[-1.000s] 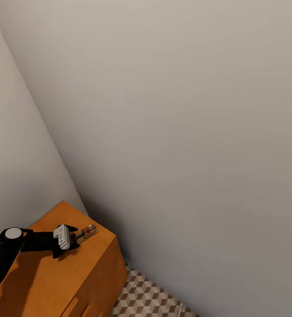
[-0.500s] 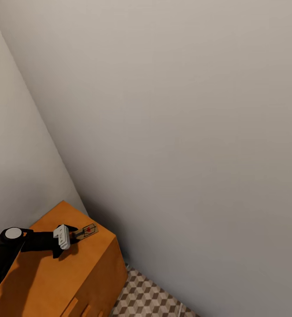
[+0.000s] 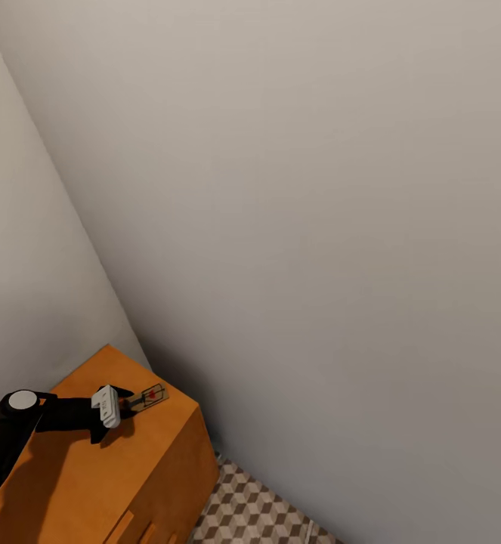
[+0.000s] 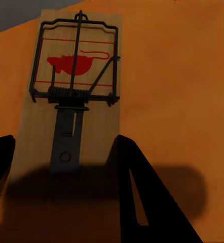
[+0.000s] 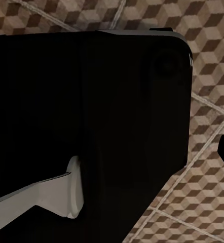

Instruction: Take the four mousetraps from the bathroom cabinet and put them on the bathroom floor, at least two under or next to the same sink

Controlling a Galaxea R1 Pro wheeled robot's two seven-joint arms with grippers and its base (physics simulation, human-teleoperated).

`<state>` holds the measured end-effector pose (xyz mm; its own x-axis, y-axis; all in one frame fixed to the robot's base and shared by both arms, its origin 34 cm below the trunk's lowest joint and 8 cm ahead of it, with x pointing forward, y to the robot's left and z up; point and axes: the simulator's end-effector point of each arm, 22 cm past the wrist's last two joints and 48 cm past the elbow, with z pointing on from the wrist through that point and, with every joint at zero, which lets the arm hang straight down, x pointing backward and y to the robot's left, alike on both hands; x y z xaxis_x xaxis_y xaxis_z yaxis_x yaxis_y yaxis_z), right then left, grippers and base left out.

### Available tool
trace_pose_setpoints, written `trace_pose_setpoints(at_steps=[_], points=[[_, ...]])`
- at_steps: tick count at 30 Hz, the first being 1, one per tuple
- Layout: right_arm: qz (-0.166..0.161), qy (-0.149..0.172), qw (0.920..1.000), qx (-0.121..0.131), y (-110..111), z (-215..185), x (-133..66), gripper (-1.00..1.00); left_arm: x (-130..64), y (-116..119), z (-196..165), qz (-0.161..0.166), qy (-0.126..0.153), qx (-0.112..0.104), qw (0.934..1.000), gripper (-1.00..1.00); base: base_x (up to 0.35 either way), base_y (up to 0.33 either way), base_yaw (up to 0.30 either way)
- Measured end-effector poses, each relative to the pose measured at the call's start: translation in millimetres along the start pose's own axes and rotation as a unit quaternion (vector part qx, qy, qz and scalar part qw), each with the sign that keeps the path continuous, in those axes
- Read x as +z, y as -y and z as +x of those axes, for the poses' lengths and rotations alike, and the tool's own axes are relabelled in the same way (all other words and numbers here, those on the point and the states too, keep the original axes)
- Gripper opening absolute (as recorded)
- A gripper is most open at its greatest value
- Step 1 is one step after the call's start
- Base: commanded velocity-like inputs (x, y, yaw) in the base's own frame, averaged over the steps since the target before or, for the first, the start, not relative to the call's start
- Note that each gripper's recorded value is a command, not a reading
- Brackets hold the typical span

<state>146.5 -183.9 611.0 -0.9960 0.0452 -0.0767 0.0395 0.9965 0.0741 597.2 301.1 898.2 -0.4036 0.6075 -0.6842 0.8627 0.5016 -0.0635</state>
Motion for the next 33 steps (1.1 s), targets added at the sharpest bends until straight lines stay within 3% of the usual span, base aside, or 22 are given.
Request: trace_pose_setpoints(at_steps=[10, 16, 33], points=[[0.0, 0.0, 1.0, 0.0, 0.0, 0.1, 0.0, 1.0, -32.8, -3.4, -29.8, 0.001, 0.03, 0.025, 0.9992, -1.0, 0.0, 0.0, 0.0], [0.0, 0.0, 1.0, 0.0, 0.0, 0.1, 0.0, 1.0, -37.9, -3.1, -36.4, 0.001, 0.033, 0.036, 0.9988, -1.0, 0.0, 0.0, 0.0], [0.0, 0.0, 1.0, 0.0, 0.6, -0.1, 0.1, 1.0, -36.6, -2.7, -35.5, 0.002, 0.032, 0.034, 0.9989, -1.0, -0.038, -0.005, 0.0]])
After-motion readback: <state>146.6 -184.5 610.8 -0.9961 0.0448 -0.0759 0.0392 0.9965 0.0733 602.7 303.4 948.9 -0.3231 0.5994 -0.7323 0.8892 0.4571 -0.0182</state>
